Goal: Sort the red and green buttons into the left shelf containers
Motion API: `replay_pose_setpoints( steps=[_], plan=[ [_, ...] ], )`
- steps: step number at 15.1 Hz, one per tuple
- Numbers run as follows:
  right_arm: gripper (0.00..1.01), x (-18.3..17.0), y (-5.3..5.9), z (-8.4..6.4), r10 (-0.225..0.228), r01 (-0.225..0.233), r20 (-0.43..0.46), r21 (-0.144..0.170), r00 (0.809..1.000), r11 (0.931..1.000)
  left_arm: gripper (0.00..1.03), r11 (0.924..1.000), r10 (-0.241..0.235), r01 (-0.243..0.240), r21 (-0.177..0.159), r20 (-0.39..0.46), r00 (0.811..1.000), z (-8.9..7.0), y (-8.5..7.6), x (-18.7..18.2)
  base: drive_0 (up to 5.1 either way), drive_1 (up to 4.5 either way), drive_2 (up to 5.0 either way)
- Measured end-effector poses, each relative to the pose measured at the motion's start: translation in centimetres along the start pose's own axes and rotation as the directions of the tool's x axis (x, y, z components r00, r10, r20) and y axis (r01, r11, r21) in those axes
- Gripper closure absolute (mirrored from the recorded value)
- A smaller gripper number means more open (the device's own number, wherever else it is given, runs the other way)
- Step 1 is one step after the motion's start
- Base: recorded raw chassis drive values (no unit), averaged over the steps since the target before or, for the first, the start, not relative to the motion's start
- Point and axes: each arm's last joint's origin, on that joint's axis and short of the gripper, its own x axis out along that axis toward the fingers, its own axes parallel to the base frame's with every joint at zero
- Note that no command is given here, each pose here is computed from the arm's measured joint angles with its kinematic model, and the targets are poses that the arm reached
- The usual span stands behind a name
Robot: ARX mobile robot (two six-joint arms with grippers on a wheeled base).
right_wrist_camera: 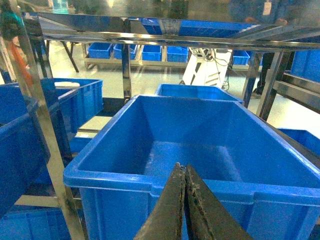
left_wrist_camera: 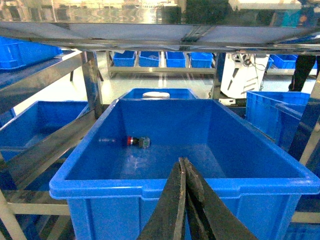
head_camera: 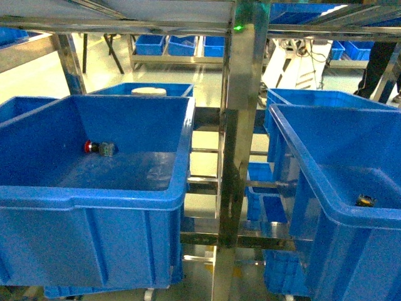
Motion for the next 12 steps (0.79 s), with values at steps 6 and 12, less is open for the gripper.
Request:
replay_pose_setpoints(
  steps=[6, 12],
  plan=[
    [0.52, 0.0, 0.0, 0.0, 0.0, 0.0, 0.0, 0.0, 1.0, 1.0, 0.52, 1.0, 0.001, -0.001, 0.0, -0.008, 1.0, -0.07, 0.0, 0.0, 0.0, 0.0, 0.0],
    [0.03, 0.0, 0.0, 0.0, 0.0, 0.0, 0.0, 0.001, 1.0, 1.0, 0.05, 1.0, 0.0, 0.0, 0.0, -0.008, 1.0, -0.07, 0.0, 0.0, 0.0, 0.0, 0.0]
  ],
)
